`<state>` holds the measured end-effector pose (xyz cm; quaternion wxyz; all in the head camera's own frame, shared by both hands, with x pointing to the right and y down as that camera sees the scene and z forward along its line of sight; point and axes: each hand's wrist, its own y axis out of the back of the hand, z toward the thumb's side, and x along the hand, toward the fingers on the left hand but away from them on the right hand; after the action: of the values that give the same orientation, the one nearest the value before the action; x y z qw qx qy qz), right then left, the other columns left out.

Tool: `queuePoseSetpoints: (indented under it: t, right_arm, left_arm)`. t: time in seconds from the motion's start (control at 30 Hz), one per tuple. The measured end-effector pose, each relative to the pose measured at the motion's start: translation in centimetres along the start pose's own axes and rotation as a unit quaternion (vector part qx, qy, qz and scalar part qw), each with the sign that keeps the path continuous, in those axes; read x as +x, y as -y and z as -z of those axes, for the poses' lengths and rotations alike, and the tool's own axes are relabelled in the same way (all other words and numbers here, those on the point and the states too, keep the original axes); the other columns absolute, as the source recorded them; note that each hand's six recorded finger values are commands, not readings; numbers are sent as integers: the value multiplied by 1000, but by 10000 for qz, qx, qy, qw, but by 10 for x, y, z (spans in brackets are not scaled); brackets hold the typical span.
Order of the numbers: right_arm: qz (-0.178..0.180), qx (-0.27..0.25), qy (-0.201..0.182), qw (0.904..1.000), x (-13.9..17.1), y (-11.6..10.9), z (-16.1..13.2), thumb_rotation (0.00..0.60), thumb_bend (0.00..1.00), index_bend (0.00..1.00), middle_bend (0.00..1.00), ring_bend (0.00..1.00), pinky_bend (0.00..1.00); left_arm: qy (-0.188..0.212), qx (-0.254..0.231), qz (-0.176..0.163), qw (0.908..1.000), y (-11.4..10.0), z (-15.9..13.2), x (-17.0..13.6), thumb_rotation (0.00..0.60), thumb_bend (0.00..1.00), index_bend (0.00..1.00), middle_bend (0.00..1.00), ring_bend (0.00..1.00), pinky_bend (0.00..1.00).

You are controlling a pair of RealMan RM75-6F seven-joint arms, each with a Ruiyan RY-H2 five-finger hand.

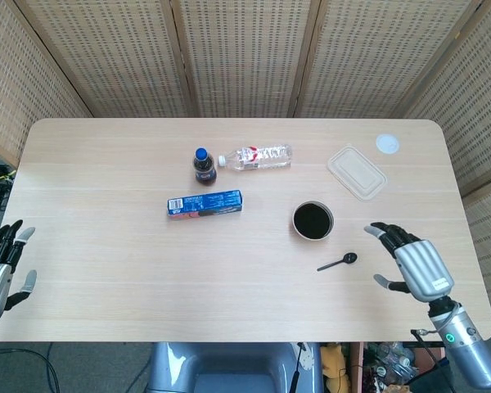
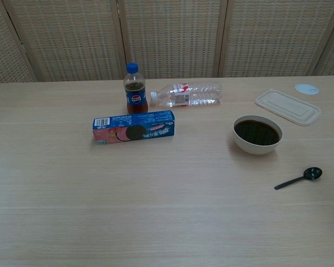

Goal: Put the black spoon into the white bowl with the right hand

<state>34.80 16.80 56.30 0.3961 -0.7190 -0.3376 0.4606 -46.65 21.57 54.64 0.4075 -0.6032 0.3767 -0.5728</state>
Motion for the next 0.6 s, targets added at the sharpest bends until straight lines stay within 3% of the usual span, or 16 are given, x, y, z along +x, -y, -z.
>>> queuePoseSetpoints:
  t: [0.2,0.37,0.6]
  right_arm:
    - [-465,172,-490,9976,-30,7,-17,600,211,271,493,528,725]
    - [-796,235,-809,9933,-50,19,-33,600,212,341,631,667,874]
    - [-1223,313,-1006,9869,-71,46,-46,600,222,402,788,851,1000]
  left_arm:
    - [-6,114,-115,9999,-10,2,8,600,461,75,0,0,0]
    - [42,167,-154,9997,-14,1,16,600,460,75,0,0,0]
    - [82,211,-177,9996,-19,1,27,600,461,75,0,0,0]
